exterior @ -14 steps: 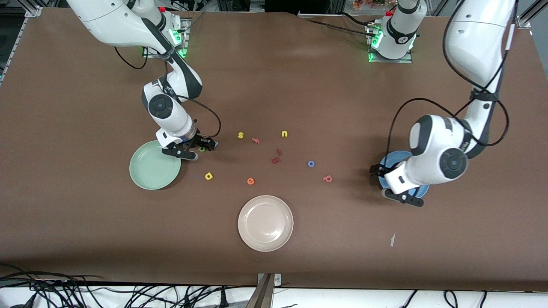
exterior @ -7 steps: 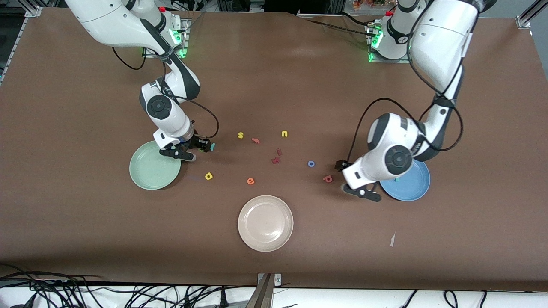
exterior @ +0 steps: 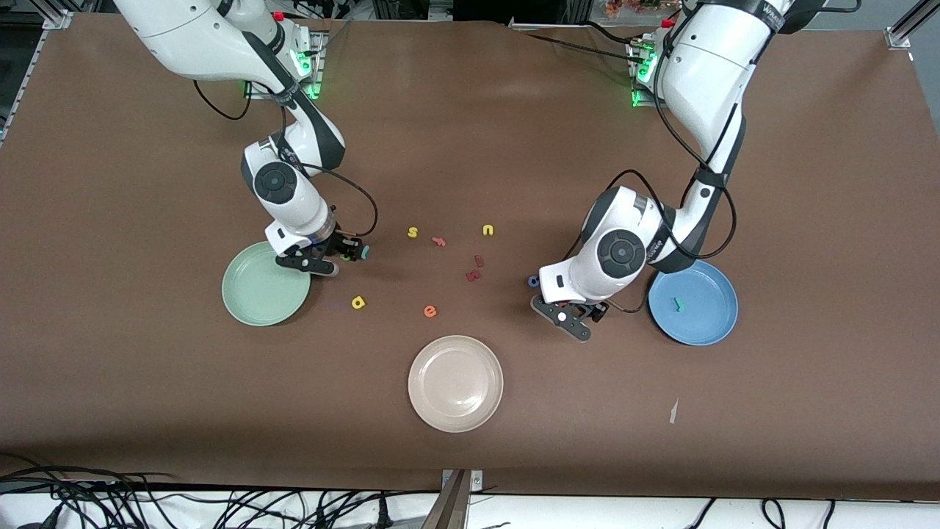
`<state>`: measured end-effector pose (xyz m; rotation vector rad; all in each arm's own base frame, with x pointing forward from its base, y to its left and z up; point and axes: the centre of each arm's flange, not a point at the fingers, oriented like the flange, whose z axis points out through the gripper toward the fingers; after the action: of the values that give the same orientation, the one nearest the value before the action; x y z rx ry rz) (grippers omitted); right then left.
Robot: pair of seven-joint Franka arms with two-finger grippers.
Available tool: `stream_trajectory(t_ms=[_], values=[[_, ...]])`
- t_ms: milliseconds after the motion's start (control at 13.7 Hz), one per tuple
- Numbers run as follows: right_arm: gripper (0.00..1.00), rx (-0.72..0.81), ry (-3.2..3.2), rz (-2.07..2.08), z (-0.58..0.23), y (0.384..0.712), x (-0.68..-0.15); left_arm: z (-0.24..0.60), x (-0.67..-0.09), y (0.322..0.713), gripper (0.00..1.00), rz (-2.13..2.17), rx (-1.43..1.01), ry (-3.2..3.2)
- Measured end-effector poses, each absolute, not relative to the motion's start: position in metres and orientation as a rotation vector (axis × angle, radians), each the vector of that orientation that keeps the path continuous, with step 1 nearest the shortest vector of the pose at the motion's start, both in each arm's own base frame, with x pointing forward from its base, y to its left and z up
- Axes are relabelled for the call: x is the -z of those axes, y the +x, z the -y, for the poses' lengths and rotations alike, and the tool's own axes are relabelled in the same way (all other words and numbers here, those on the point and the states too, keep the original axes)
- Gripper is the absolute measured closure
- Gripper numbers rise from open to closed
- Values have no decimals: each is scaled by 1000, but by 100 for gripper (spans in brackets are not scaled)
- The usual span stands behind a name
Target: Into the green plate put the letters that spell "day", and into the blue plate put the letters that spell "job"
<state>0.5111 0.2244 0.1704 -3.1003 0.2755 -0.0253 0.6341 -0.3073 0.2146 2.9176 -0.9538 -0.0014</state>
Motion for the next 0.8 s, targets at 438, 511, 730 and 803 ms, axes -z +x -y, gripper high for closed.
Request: stream_trajectory(t_ms=[438,511,730,803], values=[[40,29,-3099,-286,-227,510,-171,305,-187,630,0,1075,-79,2883],[43,31,-3098,-285,-228,511,-172,304,-181,626,0,1084,-81,2883],[46,34,-3097,-285,-229,511,-172,303,-169,618,0,1095,-68,2882],[52,37,-3096,-284,-229,511,-173,304,-168,616,1,1100,-67,2881]])
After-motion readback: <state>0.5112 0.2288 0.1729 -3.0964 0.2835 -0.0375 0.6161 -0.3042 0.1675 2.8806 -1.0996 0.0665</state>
